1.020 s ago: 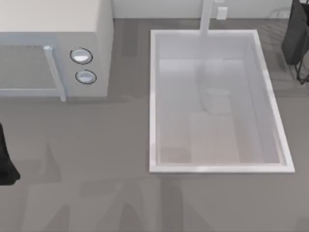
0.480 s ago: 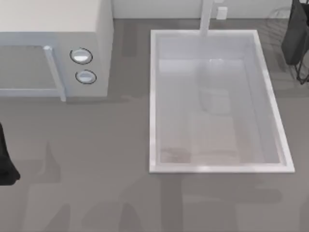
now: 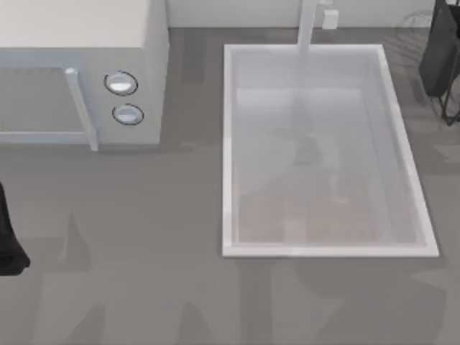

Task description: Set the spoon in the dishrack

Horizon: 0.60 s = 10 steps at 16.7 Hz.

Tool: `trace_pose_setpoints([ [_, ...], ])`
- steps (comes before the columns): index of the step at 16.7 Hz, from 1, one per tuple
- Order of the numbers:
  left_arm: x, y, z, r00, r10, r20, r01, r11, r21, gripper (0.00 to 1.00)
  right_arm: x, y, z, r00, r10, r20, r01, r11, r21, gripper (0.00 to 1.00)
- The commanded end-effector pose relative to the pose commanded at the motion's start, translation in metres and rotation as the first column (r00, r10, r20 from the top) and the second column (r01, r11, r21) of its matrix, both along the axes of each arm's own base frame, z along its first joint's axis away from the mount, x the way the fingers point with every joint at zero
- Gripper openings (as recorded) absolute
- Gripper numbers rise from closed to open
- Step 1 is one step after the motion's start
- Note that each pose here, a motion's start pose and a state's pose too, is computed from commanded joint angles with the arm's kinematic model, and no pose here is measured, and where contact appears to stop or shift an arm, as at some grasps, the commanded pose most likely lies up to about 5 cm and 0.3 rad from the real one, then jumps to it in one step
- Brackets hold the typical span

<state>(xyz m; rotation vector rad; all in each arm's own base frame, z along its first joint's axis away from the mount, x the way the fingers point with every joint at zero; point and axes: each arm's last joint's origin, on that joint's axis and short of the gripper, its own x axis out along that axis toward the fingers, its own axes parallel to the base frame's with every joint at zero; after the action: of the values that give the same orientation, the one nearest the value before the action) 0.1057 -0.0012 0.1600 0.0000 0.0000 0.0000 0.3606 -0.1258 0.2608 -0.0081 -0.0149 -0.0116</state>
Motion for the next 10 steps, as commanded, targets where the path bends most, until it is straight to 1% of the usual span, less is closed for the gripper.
trace_pose_setpoints([
  [2, 0.0, 0.0, 0.0, 1.0, 0.0, 0.0, 0.0, 1.0, 0.0, 1.0, 0.012, 0.01, -0.025, 1.0, 0.001, -0.006, -0.001, 1.0, 0.004, 0.0],
  [4, 0.0, 0.0, 0.0, 1.0, 0.0, 0.0, 0.0, 1.0, 0.0, 1.0, 0.017, 0.017, -0.04, 1.0, 0.002, -0.013, -0.002, 1.0, 0.008, 0.0],
  [9, 0.0, 0.0, 0.0, 1.0, 0.0, 0.0, 0.0, 1.0, 0.0, 1.0, 0.018, 0.018, -0.042, 1.0, 0.002, -0.015, -0.001, 1.0, 0.008, 0.0],
  [10, 0.0, 0.0, 0.0, 1.0, 0.0, 0.0, 0.0, 1.0, 0.0, 1.0, 0.018, 0.018, -0.042, 1.0, 0.002, -0.015, -0.001, 1.0, 0.008, 0.08],
])
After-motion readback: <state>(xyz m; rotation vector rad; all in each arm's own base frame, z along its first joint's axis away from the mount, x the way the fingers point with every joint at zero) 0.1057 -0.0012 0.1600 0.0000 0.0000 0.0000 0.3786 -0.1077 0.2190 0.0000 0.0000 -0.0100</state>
